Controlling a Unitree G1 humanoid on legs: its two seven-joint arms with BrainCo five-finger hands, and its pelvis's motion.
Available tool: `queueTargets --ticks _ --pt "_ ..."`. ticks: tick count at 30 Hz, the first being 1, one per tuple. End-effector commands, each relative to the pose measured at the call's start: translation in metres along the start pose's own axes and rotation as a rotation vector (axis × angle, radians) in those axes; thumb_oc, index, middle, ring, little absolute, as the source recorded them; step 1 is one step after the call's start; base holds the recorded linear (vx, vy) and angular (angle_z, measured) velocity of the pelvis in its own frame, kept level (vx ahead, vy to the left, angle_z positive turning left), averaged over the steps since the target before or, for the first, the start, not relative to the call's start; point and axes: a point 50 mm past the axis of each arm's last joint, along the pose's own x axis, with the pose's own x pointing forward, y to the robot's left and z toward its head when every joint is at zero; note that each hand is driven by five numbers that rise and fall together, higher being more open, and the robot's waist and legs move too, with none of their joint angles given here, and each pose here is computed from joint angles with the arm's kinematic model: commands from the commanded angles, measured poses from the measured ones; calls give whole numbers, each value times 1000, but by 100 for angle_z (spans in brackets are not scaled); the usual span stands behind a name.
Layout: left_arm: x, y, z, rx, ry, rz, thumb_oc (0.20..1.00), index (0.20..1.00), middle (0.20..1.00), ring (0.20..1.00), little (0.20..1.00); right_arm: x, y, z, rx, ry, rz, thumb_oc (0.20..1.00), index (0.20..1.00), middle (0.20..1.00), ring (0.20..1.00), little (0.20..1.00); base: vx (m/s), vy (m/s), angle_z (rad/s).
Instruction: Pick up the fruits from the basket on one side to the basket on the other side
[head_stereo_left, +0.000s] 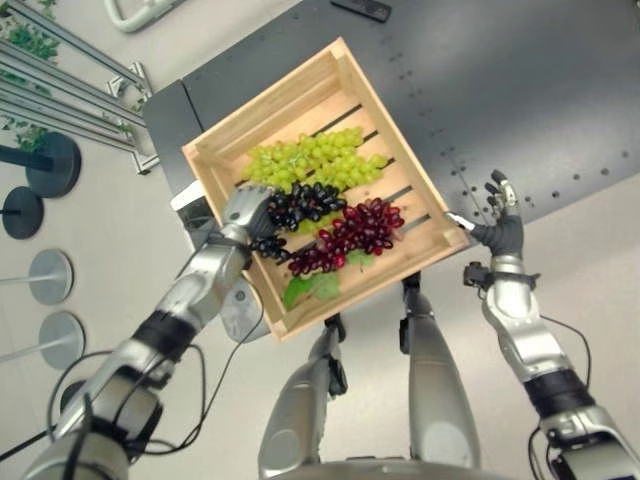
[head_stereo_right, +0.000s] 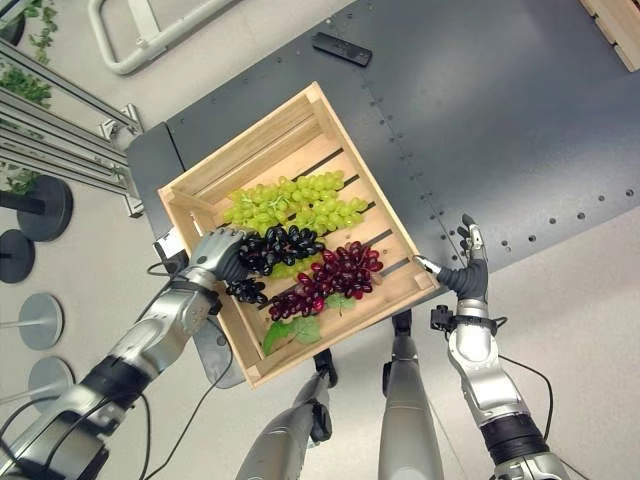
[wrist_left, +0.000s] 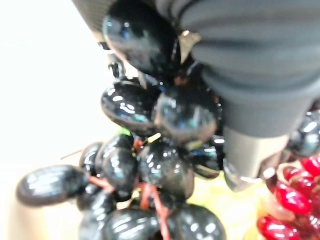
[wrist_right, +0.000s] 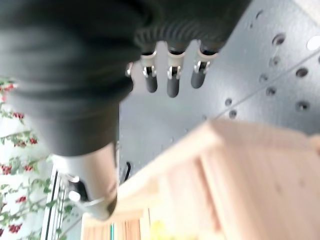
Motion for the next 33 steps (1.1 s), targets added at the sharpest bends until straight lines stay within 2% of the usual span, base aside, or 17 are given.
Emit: queueTargets --ticks 1,6,14,18,19,21,24,33 --pt "3 38 -13 5 10 158 200 200 200 200 200 1 -18 13 -24 -76 -17 1000 1000 1000 1000 1000 7 9 3" --pt "-2 43 -15 13 2 173 200 200 200 200 200 -2 -21 9 -28 -56 -12 1000 1000 1000 1000 1000 4 3 3" --pt "-10 75 -12 121 -100 211 200 200 200 200 200 -16 -27 -14 -105 63 87 1000 1000 1000 1000 1000 2 11 3" --pt "-8 96 -2 273 -226 171 200 200 200 200 200 -20 -18 -18 -172 87 273 1000 1000 1000 1000 1000 6 3 1" --pt "-7 96 -2 274 -226 171 200 200 200 200 200 -20 -18 -18 -170 86 273 1000 1000 1000 1000 1000 14 39 -2" --pt "-4 102 3 379 -301 112 200 200 200 200 200 -19 -10 -14 -237 70 429 1000 1000 1000 1000 1000 6 40 1" --pt "3 107 10 464 -362 64 200 200 200 200 200 -12 3 -4 -298 14 540 1000 1000 1000 1000 1000 0 0 0" --pt "8 104 37 510 -521 -9 200 200 200 200 200 -14 37 20 -197 -74 747 1000 1000 1000 1000 1000 11 22 -6"
